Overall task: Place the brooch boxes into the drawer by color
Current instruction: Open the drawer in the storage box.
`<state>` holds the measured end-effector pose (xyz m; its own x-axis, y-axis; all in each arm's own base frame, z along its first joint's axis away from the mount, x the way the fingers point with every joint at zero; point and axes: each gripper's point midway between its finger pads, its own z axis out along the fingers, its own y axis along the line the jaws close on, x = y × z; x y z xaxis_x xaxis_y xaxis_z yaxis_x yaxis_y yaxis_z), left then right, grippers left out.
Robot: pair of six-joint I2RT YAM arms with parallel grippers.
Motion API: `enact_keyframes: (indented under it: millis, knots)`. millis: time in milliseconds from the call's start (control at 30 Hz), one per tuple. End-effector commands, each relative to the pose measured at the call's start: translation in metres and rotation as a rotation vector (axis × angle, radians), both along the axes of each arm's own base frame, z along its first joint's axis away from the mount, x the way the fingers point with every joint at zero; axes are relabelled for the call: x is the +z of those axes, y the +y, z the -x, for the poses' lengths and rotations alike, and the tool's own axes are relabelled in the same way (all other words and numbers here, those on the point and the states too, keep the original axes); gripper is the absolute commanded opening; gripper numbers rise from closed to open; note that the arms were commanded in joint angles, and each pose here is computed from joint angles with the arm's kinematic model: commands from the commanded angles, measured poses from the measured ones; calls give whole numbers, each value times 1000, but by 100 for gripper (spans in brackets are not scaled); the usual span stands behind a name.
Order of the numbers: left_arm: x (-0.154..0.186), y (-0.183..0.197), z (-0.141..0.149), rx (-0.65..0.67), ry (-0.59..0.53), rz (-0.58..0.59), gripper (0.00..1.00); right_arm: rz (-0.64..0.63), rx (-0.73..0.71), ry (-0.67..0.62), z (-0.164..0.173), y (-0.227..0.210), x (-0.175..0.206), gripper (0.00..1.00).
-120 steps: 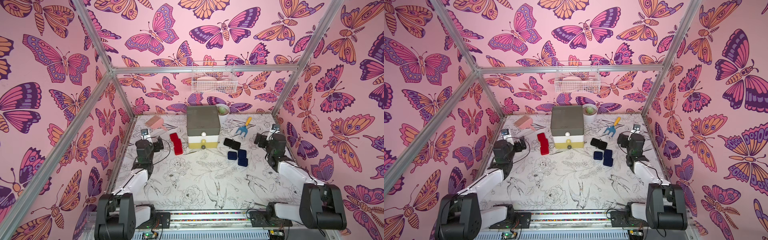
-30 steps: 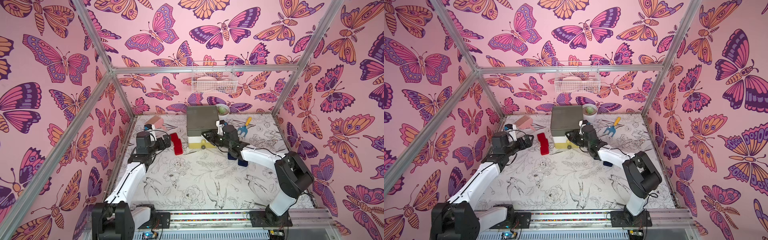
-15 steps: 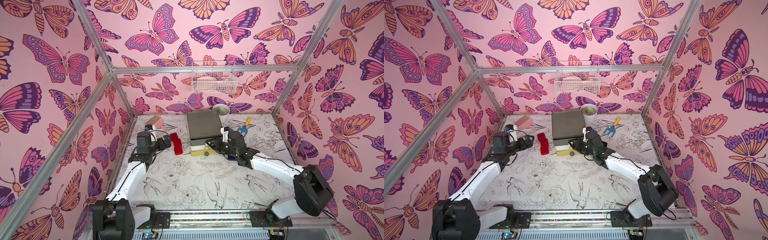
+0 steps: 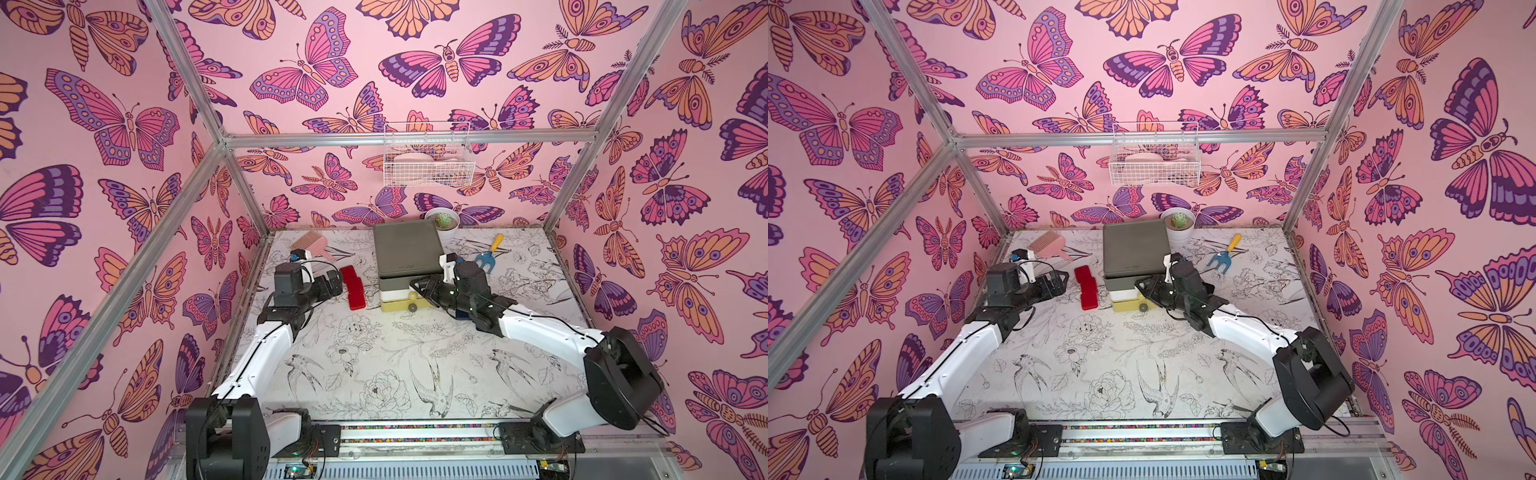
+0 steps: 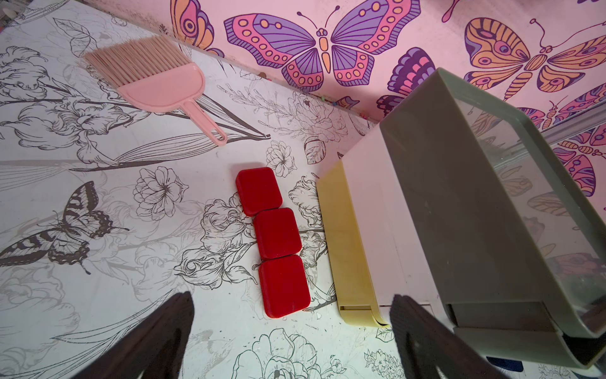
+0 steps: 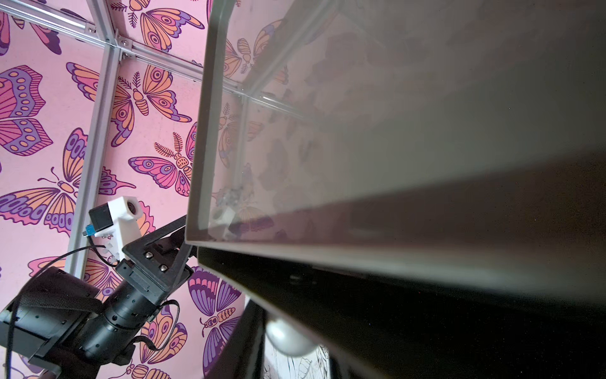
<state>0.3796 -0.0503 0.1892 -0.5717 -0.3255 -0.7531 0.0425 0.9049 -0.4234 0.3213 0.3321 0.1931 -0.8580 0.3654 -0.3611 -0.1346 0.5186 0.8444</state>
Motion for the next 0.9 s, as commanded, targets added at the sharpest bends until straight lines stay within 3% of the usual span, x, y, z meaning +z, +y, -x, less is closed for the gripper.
enact_keyframes:
  millis: [0, 267, 867]
  knots:
    - [5, -3, -1, -15, 1, 1, 100, -51, 19, 5, 7, 4, 21, 25]
    - [5, -6, -2, -21, 8, 18, 100, -46, 23, 3, 18, -5, 35, 25]
    - [22, -11, -3, -38, -30, 30, 100, -49, -43, 134, 65, -41, 23, 27]
